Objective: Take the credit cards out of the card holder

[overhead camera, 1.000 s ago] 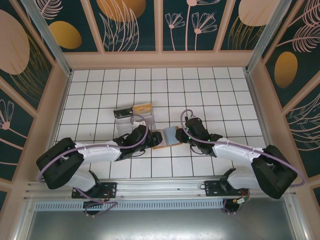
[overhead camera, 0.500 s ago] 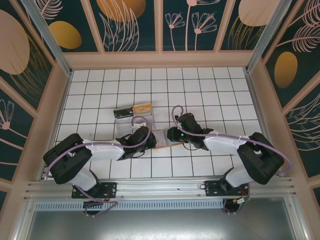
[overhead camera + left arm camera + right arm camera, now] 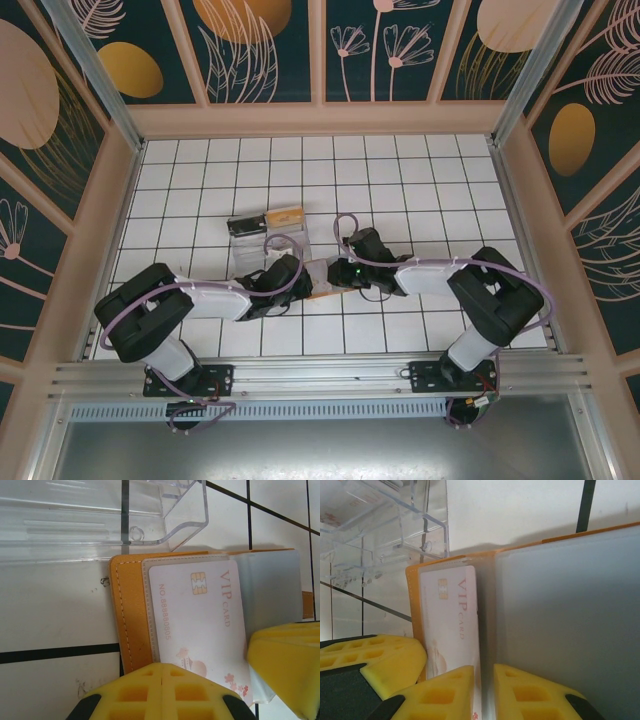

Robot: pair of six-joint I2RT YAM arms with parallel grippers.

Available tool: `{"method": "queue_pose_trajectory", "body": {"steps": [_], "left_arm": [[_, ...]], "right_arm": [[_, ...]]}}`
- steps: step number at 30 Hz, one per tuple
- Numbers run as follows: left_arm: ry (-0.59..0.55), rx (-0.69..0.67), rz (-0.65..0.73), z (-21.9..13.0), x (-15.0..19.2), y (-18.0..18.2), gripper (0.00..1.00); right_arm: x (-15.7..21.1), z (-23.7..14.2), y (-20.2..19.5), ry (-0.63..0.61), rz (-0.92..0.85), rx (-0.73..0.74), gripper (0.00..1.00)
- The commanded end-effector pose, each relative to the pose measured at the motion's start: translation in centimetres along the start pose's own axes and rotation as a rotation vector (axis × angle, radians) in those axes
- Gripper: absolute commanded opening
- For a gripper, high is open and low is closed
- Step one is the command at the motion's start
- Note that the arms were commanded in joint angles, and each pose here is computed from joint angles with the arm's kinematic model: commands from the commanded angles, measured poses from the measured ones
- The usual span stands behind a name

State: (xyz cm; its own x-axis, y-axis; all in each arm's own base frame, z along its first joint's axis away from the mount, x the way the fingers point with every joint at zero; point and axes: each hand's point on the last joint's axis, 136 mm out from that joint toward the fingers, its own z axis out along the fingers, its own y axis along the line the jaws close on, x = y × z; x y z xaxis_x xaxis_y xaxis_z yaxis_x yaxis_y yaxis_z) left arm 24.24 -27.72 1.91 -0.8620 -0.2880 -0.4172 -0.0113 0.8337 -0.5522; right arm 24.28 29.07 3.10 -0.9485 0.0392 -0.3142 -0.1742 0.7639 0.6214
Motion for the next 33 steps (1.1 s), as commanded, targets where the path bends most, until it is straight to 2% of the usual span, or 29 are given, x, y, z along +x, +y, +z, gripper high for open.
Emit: {"method": "queue_pose_trajectory", "body": {"steps": [1, 6, 11, 16, 33], "left_arm": [[0.027, -0.027, -0.012, 0.4, 0.9, 1.3, 0.03], [0.030, -0.023, -0.016, 0.4, 0.9, 1.3, 0.02], [0.029, -0.033, -0.015, 0.3, 0.9, 1.5, 0.00], [0.033, -0.088, -0.019, 0.4, 1.0, 2.5, 0.00], [0.050, -0.127, -0.022, 0.6, 1.5, 3.3, 0.00]], "right_arm": [[-0.7, 0.3, 1.5, -0.004, 0.004, -0.055, 0.20], [-0.5, 0.6, 1.4, 0.009, 0.012, -0.059, 0.19], [-0.5, 0.5, 1.0, 0.005, 0.021, -0.050, 0.06], [-0.2, 0.3, -0.1, 0.009, 0.042, -0.029, 0.00], [-0.5, -1.6, -2.7, -0.023, 0.068, 0.010, 0.00]]}}
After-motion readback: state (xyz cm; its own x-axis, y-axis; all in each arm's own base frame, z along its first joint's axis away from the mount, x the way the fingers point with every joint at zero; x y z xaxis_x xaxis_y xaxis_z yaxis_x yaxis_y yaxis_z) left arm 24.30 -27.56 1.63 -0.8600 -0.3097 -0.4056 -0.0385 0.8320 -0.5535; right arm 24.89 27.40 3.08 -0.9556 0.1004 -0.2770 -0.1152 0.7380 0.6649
